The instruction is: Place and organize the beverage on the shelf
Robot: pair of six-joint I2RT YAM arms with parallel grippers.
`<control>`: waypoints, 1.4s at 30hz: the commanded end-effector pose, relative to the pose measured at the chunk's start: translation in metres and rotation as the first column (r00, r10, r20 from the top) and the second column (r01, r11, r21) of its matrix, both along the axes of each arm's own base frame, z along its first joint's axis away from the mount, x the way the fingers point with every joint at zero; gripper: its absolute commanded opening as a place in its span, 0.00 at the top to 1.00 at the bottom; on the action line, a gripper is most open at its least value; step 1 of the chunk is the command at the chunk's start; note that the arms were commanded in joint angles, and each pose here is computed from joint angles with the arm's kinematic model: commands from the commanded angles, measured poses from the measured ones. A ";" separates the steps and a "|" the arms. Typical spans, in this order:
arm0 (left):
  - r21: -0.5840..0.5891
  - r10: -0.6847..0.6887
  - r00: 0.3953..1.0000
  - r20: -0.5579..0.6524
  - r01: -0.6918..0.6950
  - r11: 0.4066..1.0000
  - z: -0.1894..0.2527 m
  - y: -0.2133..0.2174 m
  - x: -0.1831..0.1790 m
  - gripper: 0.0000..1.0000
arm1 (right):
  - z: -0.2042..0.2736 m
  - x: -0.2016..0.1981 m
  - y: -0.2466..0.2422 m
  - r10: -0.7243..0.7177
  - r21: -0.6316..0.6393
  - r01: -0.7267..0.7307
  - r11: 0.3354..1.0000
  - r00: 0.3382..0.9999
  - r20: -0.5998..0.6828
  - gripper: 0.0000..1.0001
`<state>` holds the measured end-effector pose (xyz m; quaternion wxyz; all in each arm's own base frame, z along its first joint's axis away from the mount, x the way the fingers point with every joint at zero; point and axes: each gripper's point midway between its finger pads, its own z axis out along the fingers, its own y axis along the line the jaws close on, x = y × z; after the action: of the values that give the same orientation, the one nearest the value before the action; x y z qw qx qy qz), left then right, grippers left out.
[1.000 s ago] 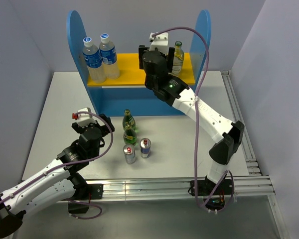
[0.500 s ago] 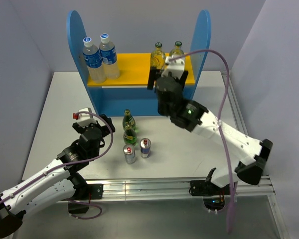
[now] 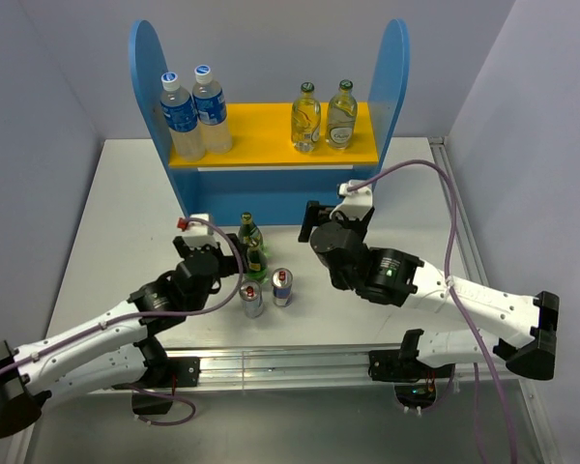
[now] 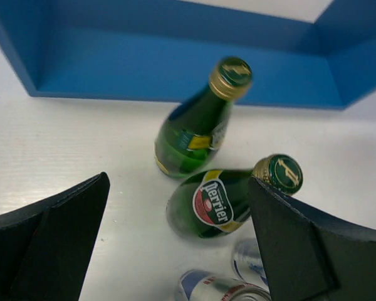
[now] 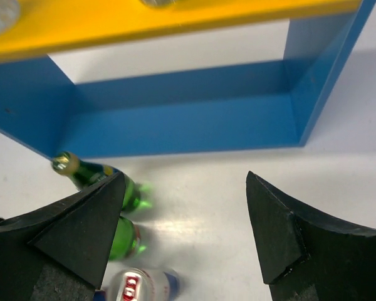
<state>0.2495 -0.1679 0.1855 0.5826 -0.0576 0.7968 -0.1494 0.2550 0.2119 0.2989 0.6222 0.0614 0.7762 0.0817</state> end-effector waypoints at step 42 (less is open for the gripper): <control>0.086 0.042 0.996 -0.076 -0.035 0.996 -0.040 -0.022 0.054 0.01 | -0.040 -0.022 -0.046 -0.053 0.050 0.054 0.997 0.998 -0.022 0.15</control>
<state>0.2956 -0.1757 0.1441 0.5504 -0.0641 0.8290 -0.0751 0.2325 0.1706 0.2567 0.6062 0.0792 0.7868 0.0846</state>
